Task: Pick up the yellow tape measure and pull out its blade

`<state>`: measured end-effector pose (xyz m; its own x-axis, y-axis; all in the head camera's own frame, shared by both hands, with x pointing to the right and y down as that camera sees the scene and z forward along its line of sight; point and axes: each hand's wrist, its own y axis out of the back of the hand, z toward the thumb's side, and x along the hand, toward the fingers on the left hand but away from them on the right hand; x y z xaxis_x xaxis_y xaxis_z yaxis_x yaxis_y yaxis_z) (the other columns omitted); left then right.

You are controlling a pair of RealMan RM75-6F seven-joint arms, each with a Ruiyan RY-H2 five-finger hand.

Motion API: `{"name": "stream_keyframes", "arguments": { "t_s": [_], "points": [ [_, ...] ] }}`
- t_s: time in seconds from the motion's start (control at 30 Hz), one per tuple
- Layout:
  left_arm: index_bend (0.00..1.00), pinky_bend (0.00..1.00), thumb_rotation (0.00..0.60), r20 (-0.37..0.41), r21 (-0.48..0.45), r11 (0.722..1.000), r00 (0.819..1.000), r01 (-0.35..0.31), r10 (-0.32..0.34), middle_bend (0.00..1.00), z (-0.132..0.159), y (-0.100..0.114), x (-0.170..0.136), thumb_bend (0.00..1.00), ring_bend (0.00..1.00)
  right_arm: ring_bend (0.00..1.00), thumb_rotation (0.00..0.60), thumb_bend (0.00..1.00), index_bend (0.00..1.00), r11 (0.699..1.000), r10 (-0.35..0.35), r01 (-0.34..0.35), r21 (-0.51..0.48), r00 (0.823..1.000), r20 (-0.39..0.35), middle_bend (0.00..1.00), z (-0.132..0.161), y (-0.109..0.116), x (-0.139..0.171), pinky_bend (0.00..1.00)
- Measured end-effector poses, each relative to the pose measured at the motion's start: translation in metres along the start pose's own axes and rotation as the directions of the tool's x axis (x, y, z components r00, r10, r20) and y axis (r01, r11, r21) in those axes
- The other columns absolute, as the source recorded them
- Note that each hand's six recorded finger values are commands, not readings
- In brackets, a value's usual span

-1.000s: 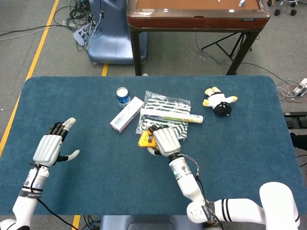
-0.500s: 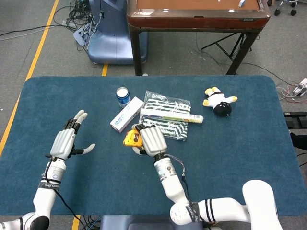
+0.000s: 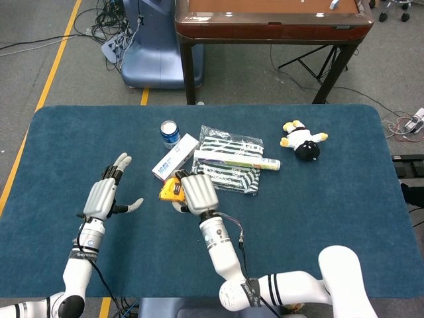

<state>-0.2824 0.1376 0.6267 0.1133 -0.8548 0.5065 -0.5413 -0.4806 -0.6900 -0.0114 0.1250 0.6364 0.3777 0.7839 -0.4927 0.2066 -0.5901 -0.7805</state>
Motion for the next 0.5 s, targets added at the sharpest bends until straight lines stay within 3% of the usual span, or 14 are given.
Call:
{"name": "stream_keyframes", "arguments": {
  "t_s": [0.5],
  "points": [
    [0.0,0.0,0.6,0.023,-0.061,0.998,1.0,0.012,-0.011,0.0,0.014,-0.018,0.0,0.18,0.0,0.47,0.6,0.57,0.55,1.0,-0.001,0.001,-0.002,1.0,0.016,0.54,0.006,-0.008,-0.009,0.38]
  ]
}}
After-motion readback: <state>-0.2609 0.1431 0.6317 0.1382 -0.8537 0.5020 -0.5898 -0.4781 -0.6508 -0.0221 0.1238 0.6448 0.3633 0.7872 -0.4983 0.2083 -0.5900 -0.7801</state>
